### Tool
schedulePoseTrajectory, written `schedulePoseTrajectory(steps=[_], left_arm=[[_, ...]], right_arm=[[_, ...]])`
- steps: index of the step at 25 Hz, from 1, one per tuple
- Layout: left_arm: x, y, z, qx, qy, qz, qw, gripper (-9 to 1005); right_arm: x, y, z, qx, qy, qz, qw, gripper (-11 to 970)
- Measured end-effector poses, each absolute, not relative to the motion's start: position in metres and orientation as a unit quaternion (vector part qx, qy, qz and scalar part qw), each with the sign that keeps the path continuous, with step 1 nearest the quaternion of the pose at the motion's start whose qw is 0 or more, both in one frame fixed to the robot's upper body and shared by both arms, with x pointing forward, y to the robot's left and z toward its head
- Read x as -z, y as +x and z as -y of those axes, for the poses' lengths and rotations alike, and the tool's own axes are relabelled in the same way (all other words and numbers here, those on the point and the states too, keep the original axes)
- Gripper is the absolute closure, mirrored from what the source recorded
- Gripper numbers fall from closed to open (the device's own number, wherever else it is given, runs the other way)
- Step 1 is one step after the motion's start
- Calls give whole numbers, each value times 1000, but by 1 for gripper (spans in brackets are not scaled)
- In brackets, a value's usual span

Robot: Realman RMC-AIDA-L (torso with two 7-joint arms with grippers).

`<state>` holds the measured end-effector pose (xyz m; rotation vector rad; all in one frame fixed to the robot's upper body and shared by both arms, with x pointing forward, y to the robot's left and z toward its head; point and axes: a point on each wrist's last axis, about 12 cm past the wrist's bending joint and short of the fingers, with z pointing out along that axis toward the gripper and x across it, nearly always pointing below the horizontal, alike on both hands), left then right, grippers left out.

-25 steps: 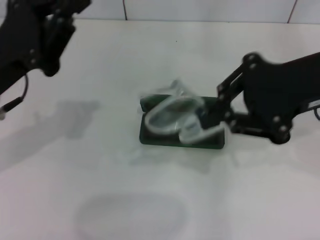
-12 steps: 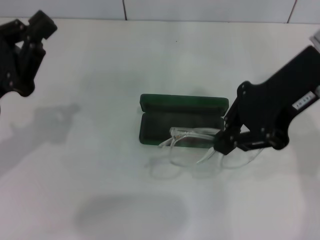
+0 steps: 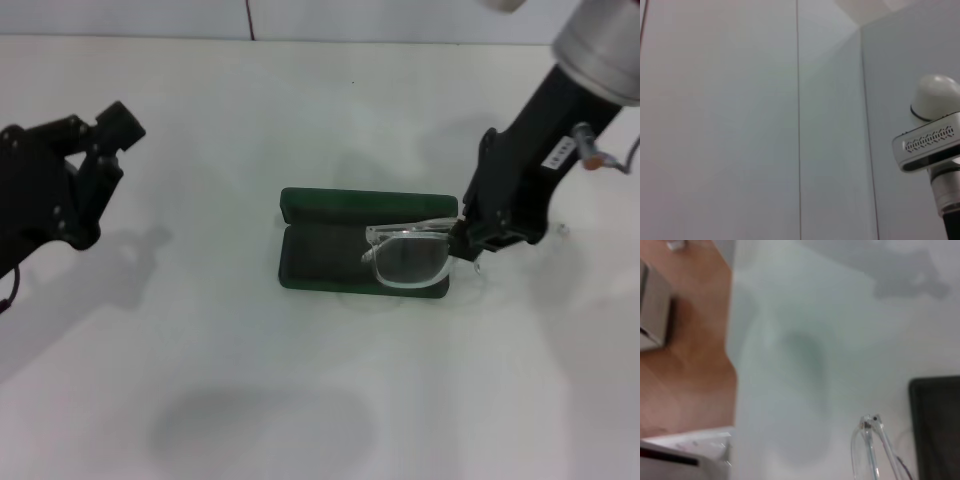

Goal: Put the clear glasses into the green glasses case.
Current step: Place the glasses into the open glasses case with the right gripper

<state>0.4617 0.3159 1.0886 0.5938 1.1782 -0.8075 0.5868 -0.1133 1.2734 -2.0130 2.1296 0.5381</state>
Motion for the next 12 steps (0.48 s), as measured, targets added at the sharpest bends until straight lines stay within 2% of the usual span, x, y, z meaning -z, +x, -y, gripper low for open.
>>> schedulePoseTrajectory(steps=[2,12], left_arm=[[-1086,459,-317,362,267,-540,712,941],[-1072,449,-319,353,260,-573,693,941]], right_arm=[[-1270,588,109,-170,-677,-711,81,912],[-1222,590,70,-95,-707,-694,103,911]])
